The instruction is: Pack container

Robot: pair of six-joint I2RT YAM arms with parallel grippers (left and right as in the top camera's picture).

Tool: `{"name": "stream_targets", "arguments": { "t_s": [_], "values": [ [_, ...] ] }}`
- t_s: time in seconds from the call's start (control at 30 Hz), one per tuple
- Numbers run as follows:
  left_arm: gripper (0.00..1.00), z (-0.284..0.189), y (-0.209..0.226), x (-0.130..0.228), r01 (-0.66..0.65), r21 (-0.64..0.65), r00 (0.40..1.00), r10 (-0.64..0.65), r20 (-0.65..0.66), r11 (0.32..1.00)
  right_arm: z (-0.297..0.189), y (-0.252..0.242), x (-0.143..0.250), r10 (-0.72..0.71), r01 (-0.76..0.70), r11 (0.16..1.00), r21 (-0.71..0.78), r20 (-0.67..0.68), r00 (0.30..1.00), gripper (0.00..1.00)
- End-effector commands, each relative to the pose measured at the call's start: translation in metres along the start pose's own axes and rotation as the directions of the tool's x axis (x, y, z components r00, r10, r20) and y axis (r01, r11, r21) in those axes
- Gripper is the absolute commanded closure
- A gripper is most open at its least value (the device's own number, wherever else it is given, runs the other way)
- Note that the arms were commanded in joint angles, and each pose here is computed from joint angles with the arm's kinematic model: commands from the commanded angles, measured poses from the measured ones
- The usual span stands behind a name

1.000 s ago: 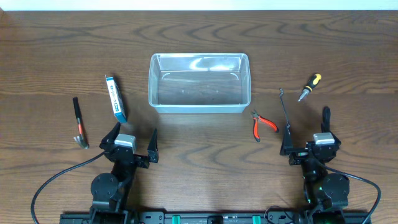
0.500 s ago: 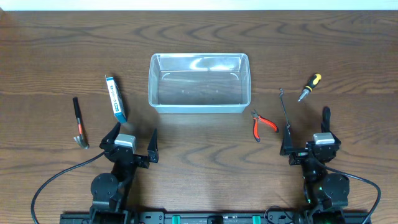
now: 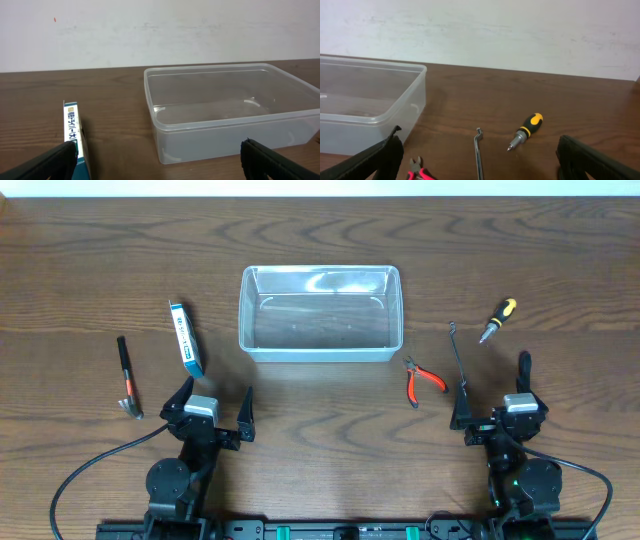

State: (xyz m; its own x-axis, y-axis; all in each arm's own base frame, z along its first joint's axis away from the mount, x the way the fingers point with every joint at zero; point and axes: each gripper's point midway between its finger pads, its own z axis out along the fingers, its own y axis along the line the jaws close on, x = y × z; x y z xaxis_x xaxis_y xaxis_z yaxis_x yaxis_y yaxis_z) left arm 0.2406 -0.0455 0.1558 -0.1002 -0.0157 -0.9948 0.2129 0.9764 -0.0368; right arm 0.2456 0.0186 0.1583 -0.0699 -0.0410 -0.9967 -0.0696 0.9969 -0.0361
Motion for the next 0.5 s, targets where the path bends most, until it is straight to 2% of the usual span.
{"name": "stream_targets", "arguments": {
  "t_s": [0.0, 0.27, 0.33, 0.4, 0.47],
  "values": [
    [0.02, 0.001, -0.007, 0.015, 0.017, 0.039, 0.999, -0.015, -0.043, 0.999, 0.000, 0.001, 0.001, -0.004, 0.004, 1.000, -0.006, 0.000, 1.000, 0.01],
    [0.02, 0.001, -0.006, 0.014, 0.014, 0.032, 0.999, -0.012, -0.041, 0.999, 0.000, 0.003, 0.001, -0.002, 0.002, 1.000, -0.013, -0.001, 1.000, 0.01],
    [0.02, 0.001, -0.003, 0.009, 0.008, 0.018, 1.000, -0.008, -0.017, 1.000, 0.000, 0.003, 0.002, 0.065, -0.065, 0.998, -0.014, -0.006, 0.998, 0.01],
    [0.02, 0.000, -0.004, -0.004, 0.125, 0.023, 0.992, -0.126, 0.024, 0.992, 0.000, 0.007, 0.003, 0.175, -0.176, 0.984, -0.036, -0.016, 0.984, 0.01],
    [0.02, -0.004, -0.004, -0.024, 0.232, 0.035, 0.970, -0.234, 0.062, 0.972, -0.001, 0.020, -0.001, 0.222, -0.224, 0.969, -0.108, -0.031, 0.975, 0.01]
  ]
}}
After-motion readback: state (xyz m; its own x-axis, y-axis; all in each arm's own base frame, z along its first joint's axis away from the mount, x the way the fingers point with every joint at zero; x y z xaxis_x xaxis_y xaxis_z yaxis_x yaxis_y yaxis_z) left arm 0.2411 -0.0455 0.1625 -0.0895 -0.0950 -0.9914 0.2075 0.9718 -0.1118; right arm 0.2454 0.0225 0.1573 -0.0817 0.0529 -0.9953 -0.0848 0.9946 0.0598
